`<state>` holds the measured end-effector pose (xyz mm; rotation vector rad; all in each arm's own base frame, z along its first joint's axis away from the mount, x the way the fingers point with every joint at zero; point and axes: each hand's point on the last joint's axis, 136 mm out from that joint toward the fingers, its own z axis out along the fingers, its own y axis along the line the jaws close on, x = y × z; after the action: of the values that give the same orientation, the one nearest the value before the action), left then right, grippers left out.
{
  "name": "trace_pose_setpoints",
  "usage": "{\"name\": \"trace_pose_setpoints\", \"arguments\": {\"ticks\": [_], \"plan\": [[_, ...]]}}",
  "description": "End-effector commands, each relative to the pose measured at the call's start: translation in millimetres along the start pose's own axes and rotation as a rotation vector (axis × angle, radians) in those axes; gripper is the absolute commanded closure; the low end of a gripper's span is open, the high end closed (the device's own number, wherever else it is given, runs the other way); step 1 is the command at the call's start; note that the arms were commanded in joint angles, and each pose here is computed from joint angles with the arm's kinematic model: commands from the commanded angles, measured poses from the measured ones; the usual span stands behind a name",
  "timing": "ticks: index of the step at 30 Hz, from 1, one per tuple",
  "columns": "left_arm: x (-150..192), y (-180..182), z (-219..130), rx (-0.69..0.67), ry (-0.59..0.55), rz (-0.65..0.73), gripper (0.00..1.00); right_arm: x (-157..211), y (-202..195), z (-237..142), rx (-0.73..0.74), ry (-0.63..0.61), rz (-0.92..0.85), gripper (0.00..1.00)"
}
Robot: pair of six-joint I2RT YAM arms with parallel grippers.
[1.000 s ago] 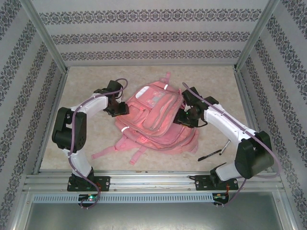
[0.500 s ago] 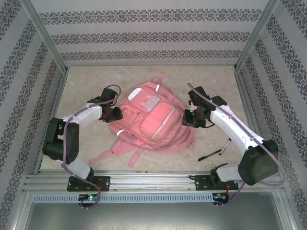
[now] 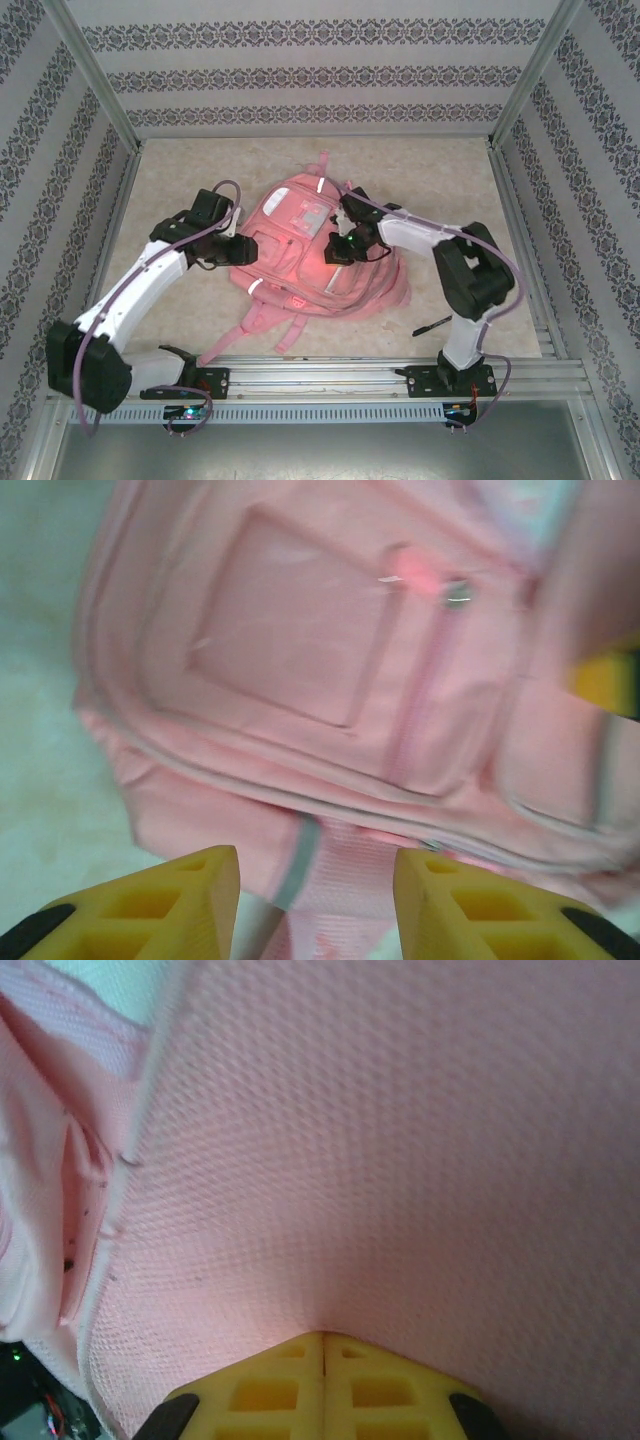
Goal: Pack the student bag
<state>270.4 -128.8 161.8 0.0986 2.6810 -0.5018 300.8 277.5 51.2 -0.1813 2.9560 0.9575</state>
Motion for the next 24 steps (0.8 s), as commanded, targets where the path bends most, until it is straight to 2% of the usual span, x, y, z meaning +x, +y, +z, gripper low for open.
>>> {"name": "trace_pose_setpoints", "arguments": {"ticks": [1, 5, 8, 10, 13, 15, 16, 17, 20, 22, 24], "plan": [[-9, -45, -16, 0.211, -0.079, 0.391, 0.56, -47, 11, 6, -0.065, -0.083, -0.163, 0.97], [3, -79, -16, 0.436, -0.152, 0.937, 0.52, -75, -4, -11, -0.045, -0.146, -0.159, 0.91], [-2, -71, 3, 0.424, -0.131, 1.147, 0.53, -84, -10, -46, 0.016, -0.232, -0.127, 0.79], [-1, -70, 9, 0.461, -0.043, 1.228, 0.54, -78, -34, -73, 0.234, -0.271, -0.133, 0.8], [5, -65, 23, 0.514, 0.042, 1.307, 0.52, -60, -64, -112, 0.499, -0.278, -0.166, 0.66], [0, -55, 42, 0.468, 0.052, 1.327, 0.51, -45, -73, -135, 0.618, -0.315, -0.212, 0.6], [-3, -47, 54, 0.426, 0.061, 1.345, 0.51, -38, -76, -149, 0.69, -0.348, -0.238, 0.51], [-6, -40, 64, 0.384, 0.07, 1.366, 0.5, -32, -77, -162, 0.747, -0.379, -0.272, 0.04], [-6, -23, 84, 0.324, 0.112, 1.411, 0.49, -15, -84, -202, 0.891, -0.492, -0.283, 0.02], [-2, -15, 91, 0.315, 0.149, 1.428, 0.48, -1, -97, -229, 0.954, -0.591, -0.173, 0.02], [2, -3, 102, 0.279, 0.195, 1.441, 0.46, 16, -111, -242, 0.895, -0.661, -0.04, 0.02]]}}
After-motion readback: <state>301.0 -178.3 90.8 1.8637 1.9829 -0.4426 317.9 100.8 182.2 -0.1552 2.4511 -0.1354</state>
